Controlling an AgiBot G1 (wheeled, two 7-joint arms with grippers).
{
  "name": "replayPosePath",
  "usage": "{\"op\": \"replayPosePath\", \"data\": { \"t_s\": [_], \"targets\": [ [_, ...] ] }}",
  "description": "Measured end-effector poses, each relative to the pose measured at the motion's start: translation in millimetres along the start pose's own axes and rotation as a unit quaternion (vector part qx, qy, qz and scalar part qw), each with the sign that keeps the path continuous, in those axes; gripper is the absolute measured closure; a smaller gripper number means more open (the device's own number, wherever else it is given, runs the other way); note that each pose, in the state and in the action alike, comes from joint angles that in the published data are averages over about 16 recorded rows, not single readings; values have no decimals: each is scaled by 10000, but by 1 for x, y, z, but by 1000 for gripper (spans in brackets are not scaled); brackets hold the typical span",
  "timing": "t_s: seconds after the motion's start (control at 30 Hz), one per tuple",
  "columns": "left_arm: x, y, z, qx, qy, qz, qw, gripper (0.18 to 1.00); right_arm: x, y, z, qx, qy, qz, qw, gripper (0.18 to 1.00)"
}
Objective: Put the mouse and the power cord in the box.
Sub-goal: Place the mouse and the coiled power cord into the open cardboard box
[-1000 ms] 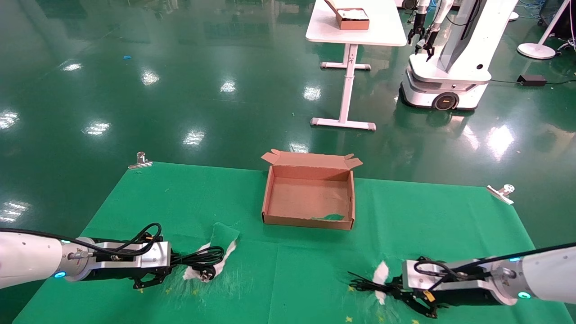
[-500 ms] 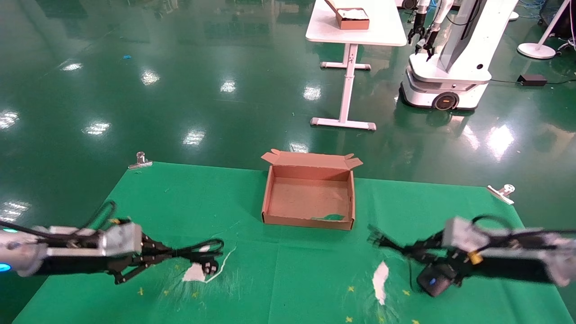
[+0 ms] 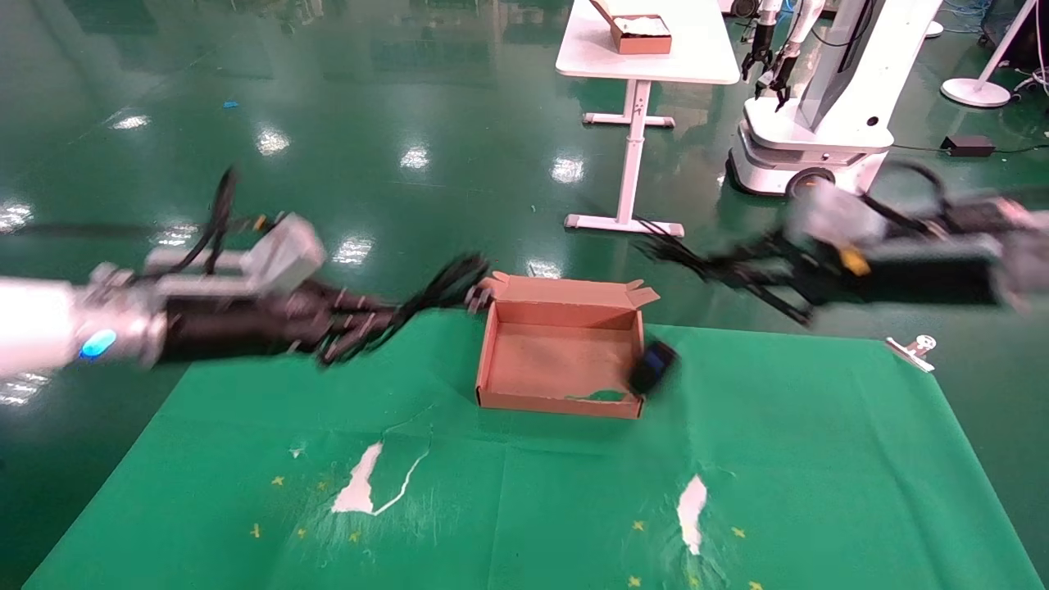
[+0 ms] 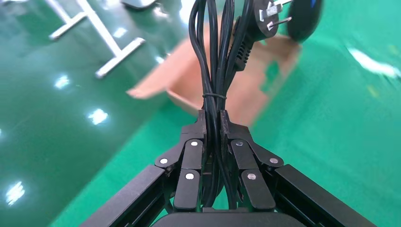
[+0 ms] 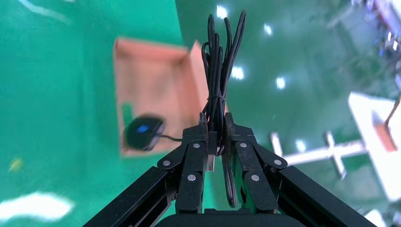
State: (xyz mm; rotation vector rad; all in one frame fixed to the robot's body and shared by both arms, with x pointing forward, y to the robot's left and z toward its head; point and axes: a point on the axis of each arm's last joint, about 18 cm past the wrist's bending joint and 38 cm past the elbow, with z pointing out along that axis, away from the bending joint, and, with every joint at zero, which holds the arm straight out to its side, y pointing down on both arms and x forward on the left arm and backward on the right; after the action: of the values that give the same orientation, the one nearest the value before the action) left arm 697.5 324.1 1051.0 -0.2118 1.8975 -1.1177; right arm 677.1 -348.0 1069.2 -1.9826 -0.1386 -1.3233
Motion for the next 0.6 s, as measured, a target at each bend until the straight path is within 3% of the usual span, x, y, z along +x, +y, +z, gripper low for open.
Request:
{"op": "replayPosePath", "data": {
  "t_s": [0.13, 0.27, 0.43, 0.6],
  "targets": [
    [-16, -38, 13, 186, -341, -184, 9991, 950, 10, -27, 38, 37, 171, -105, 9998, 941],
    [-30, -67, 17, 366, -625, -277, 9970, 950, 4, -37, 83, -19, 364, 2, 9993, 941],
    [-38, -84, 11, 555, -743, -266, 9953, 951, -21, -28, 129, -203, 545, 279, 9979, 941],
    [-38, -81, 3, 613, -665, -191, 9957, 951, -50, -12, 157, -409, 563, 521, 9962, 942]
  ]
}}
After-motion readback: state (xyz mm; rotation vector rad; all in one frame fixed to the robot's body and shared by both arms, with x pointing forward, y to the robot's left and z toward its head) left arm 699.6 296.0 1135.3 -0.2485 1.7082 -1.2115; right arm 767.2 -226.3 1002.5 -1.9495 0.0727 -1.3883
